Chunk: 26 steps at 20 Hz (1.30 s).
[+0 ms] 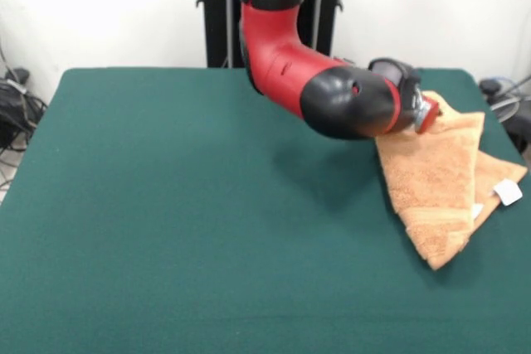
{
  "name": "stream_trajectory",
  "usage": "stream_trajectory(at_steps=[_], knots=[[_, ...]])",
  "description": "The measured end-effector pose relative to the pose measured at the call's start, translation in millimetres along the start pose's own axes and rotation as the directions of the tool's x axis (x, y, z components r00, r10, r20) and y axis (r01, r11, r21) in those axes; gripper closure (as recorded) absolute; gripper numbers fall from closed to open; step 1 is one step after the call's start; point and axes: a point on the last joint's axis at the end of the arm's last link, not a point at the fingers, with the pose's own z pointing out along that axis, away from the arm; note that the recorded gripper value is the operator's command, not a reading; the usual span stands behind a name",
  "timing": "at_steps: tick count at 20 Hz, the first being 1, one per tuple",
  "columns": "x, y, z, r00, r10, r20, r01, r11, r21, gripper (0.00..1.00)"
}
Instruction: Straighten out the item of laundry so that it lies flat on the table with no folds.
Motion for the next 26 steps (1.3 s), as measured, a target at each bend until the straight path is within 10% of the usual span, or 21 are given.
stream_trajectory(at_steps=[14, 26], knots=[[52.6, 21.2, -71.4, 0.984, 0.15, 0.093, -0.153, 0.988, 0.027, 0.0], [62.6, 41.4, -72.3, 0.982, 0.152, 0.116, -0.152, 0.988, -0.009, 0.0]])
